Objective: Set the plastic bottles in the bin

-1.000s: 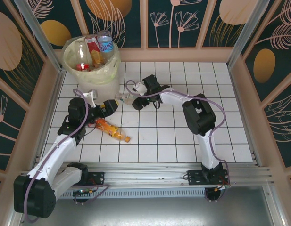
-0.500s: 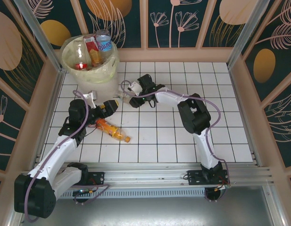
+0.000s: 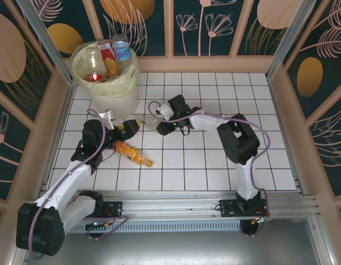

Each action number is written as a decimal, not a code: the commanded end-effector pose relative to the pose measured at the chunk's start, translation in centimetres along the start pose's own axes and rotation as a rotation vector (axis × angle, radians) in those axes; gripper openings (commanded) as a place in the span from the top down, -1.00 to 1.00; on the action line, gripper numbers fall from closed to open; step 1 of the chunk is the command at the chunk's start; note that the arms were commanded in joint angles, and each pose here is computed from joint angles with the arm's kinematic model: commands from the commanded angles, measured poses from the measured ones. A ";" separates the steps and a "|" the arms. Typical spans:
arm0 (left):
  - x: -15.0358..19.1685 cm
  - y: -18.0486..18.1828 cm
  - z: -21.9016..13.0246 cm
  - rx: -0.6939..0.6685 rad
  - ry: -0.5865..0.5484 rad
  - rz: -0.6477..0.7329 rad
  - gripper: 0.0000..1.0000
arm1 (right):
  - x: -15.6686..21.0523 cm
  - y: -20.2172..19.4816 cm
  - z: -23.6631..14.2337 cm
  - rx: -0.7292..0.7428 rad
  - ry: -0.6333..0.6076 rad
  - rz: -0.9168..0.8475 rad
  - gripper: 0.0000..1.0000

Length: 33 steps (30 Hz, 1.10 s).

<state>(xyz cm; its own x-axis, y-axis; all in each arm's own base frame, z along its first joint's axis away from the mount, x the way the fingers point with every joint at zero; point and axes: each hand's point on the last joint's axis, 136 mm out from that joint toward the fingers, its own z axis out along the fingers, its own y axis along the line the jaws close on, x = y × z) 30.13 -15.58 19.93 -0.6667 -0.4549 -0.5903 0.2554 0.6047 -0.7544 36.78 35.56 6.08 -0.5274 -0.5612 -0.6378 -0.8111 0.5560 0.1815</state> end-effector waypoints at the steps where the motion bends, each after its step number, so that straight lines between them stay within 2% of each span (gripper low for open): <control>1: 0.0 -1.6 0.3 0.090 -0.023 0.018 -0.97 | -2.6 1.6 -4.1 -0.109 -0.152 0.089 -0.06; 6: 0.4 -2.3 0.8 0.163 -0.049 -0.009 -0.97 | -3.1 1.7 -8.0 -0.132 -0.222 0.230 -0.06; 11: 0.6 -3.7 1.8 0.237 -0.060 -0.041 -0.97 | -3.9 4.9 -12.1 -0.273 -0.308 0.249 -0.06; 17: -0.9 -6.1 2.2 0.352 -0.111 -0.084 -0.93 | -3.7 8.2 -15.3 -0.408 -0.358 0.232 -0.07; 28: -2.2 -7.7 2.6 0.402 -0.124 -0.090 -0.78 | -2.2 11.5 -16.8 -0.548 -0.336 0.178 -0.07; 33: -2.1 -7.9 2.6 0.410 -0.114 -0.092 -0.50 | -2.4 12.1 -17.2 -0.578 -0.350 0.168 -0.07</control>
<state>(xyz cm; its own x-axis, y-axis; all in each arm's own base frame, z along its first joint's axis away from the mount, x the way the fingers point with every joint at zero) 31.58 -20.56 24.07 -0.6414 -0.5817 -0.5003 0.4027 0.2998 -0.8648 25.00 32.89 20.33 -0.6692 -0.2321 -0.7059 -0.7428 0.2340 0.6273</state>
